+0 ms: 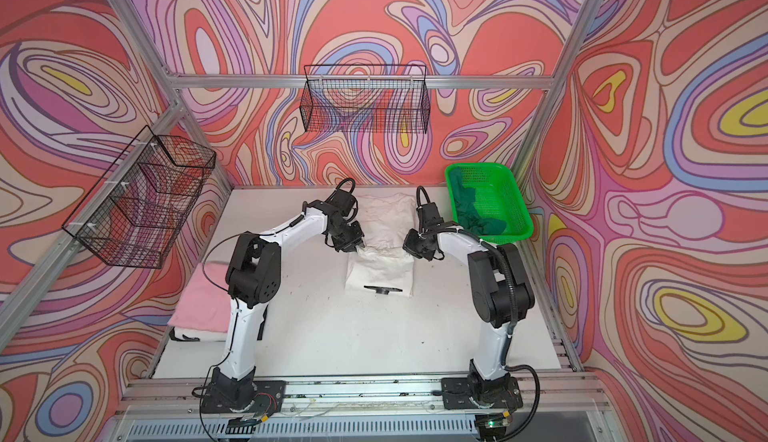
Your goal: Fold and stack the t-shirts
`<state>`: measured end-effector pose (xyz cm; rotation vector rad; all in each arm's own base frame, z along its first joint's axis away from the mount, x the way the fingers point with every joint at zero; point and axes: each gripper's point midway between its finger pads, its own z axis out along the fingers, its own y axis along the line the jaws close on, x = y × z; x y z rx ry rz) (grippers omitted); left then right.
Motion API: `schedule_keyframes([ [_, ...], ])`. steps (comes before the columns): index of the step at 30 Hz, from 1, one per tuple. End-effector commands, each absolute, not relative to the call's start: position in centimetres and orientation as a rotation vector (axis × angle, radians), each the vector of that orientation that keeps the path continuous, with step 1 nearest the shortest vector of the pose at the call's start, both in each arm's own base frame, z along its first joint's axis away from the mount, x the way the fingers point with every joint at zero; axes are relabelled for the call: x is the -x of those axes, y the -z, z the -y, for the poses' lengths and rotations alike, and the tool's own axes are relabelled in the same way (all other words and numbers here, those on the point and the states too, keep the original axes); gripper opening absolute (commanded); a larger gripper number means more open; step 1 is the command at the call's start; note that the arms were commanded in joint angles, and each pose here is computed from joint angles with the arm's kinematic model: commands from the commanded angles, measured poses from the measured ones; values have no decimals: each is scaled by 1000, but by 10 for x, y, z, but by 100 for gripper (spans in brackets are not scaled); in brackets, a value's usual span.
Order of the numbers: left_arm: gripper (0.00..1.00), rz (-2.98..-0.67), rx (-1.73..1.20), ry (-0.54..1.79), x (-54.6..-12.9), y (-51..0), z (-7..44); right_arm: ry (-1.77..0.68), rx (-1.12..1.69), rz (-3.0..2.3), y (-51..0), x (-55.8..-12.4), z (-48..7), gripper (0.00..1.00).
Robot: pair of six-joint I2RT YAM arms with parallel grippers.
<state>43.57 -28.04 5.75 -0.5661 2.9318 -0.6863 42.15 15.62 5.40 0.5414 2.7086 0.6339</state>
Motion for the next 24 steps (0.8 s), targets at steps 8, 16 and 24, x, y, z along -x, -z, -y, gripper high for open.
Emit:
schedule_keyframes([
  [8, 45, -2914, 588, 699, -449, -69, 280, -617, -536, -2667, -69, -443, -152, 24],
  [16, 48, -2867, 605, 748, -466, -94, 277, -646, -493, -2617, -100, -460, -154, 43],
  [24, 60, -2752, 576, 891, -453, -153, 277, -831, -382, -2565, -139, -446, -175, 45],
])
